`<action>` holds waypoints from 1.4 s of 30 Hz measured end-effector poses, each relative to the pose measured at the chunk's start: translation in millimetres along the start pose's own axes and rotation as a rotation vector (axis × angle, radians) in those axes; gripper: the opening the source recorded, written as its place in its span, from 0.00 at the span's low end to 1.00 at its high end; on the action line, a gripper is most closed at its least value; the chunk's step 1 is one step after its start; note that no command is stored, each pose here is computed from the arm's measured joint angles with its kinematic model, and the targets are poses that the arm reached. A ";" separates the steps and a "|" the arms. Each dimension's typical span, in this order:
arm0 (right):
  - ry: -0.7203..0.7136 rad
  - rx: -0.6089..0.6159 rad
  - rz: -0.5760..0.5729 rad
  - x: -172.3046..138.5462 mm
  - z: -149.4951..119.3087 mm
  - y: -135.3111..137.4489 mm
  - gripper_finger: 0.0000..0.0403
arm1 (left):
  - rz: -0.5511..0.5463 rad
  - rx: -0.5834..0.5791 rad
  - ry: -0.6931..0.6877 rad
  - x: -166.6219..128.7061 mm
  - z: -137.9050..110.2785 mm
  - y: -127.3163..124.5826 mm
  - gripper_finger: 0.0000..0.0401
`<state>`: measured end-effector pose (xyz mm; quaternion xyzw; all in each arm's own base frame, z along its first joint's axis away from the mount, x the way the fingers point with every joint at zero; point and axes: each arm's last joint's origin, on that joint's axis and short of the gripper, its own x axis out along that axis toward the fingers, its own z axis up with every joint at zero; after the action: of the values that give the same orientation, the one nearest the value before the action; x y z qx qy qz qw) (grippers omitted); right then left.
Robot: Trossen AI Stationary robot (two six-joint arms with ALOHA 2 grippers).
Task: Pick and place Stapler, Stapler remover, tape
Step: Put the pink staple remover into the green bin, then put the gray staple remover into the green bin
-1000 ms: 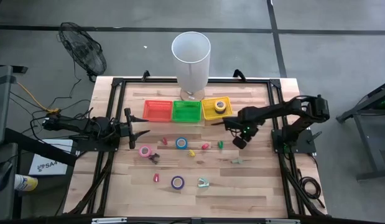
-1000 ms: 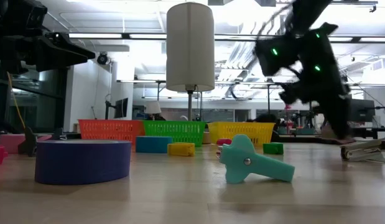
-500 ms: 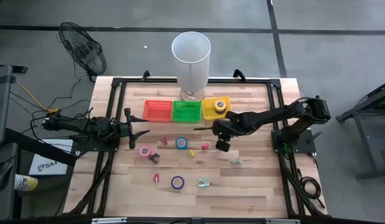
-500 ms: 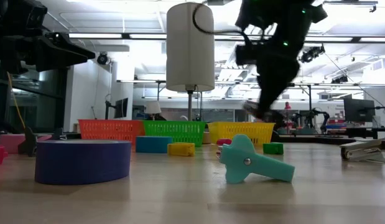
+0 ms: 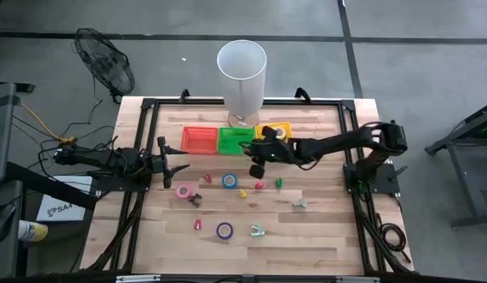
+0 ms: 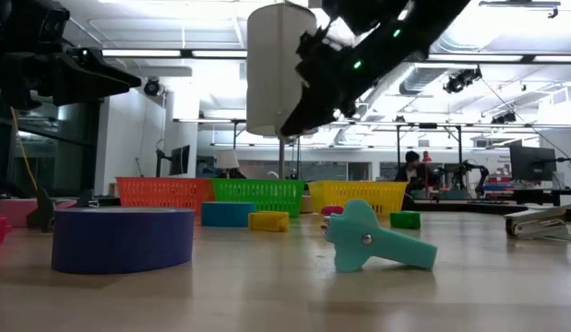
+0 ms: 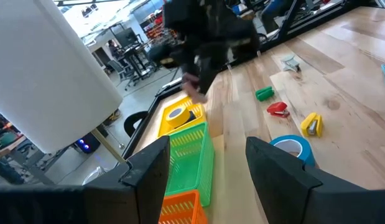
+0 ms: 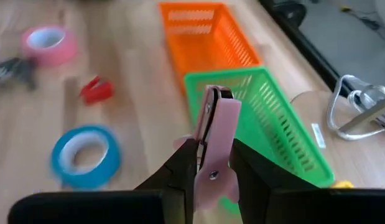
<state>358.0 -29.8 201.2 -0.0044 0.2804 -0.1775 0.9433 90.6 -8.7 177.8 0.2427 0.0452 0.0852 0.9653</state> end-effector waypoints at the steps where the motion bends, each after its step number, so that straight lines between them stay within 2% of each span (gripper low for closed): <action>1: -0.005 0.020 -0.023 5.8 -2.2 -1.9 0.18 | 0.000 0.000 0.000 0.0 0.0 0.0 0.52; 5: -0.054 0.098 -0.123 23.6 -6.6 -10.8 0.18 | 0.000 0.000 0.000 0.0 0.0 0.0 0.52; 8: -0.070 0.147 -0.145 33.9 -10.4 -17.4 0.18 | 0.000 0.000 0.000 0.0 0.0 0.0 0.52; 25: -0.022 0.182 -0.101 43.4 -18.1 -31.8 0.18 | 0.001 0.000 0.001 0.0 0.0 0.0 0.52; 42: -0.010 0.180 -0.124 43.2 -19.3 -32.5 0.43 | 0.002 0.000 0.001 0.0 0.0 0.0 0.52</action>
<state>370.7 -73.0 165.7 0.0621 0.2576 -0.2598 0.9286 90.6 -8.7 177.7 0.2428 0.0456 0.0861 0.9652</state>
